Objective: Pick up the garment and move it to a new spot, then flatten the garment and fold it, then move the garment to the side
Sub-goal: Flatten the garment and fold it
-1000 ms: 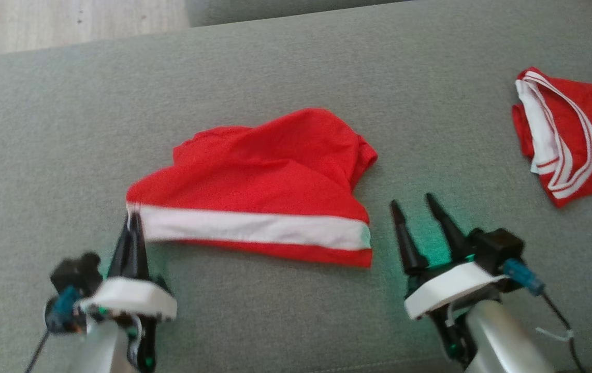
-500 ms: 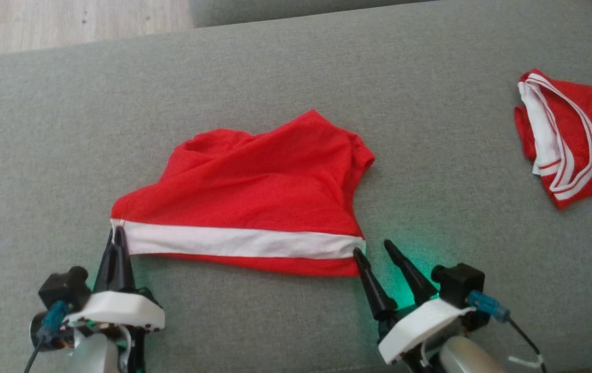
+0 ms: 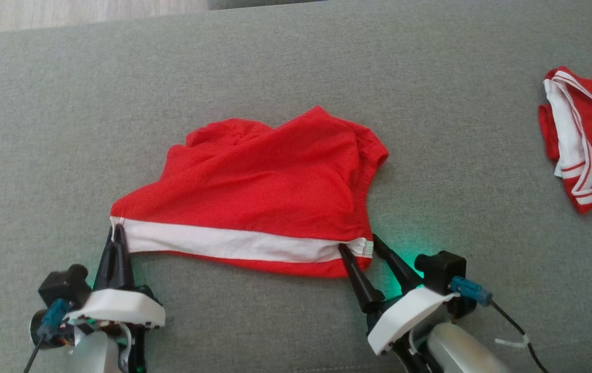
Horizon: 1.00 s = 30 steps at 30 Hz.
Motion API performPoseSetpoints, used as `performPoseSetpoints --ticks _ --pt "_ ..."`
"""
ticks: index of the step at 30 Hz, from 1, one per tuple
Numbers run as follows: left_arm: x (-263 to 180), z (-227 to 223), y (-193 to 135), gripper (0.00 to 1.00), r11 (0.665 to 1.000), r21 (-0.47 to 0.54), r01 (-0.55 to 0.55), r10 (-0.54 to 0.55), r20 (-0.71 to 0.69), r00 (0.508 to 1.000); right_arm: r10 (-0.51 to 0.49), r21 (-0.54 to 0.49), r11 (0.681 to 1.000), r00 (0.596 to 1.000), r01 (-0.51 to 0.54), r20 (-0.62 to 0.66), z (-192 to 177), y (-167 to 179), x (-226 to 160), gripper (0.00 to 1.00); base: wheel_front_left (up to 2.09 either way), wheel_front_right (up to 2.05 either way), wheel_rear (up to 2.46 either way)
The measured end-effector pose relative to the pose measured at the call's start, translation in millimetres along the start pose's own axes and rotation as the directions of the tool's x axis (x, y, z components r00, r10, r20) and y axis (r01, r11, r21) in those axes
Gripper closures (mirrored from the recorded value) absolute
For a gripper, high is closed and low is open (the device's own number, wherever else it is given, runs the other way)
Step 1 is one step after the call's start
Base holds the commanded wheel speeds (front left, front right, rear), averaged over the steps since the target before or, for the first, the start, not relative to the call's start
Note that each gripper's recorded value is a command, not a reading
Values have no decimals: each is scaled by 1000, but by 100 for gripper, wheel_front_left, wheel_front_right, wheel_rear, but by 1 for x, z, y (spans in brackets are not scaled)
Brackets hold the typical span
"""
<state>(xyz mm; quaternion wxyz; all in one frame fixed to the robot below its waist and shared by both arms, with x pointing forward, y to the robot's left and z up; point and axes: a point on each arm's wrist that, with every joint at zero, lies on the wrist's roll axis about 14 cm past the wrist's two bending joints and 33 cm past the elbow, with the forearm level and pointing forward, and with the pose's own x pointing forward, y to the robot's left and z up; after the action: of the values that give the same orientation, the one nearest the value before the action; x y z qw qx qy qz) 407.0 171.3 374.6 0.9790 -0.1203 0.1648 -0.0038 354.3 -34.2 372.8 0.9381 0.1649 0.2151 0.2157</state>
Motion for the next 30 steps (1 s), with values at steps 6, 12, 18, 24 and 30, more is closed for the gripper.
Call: performPoseSetpoints --ticks 6,12,18,24,30 --pt "-1 -1 3 100 1000 -1 -7 7 -4 1000 28 11 1000 1000 -28 -9 -2 9 3 0 0 0 0" --pt "0 0 -1 100 1000 0 3 -3 0 1000 44 18 999 999 -44 -2 -1 15 1 0 0 0 0" --pt "1 2 -5 100 1000 2 15 -15 5 1000 59 30 998 998 -60 35 10 20 0 0 0 0 0" --pt "1 3 -6 100 1000 2 15 -15 6 1000 60 49 997 997 -63 56 17 20 -1 2 0 0 0" --pt "0 2 -4 100 1000 1 9 -9 6 1000 75 56 995 996 -78 48 15 24 0 100 0 0 0"
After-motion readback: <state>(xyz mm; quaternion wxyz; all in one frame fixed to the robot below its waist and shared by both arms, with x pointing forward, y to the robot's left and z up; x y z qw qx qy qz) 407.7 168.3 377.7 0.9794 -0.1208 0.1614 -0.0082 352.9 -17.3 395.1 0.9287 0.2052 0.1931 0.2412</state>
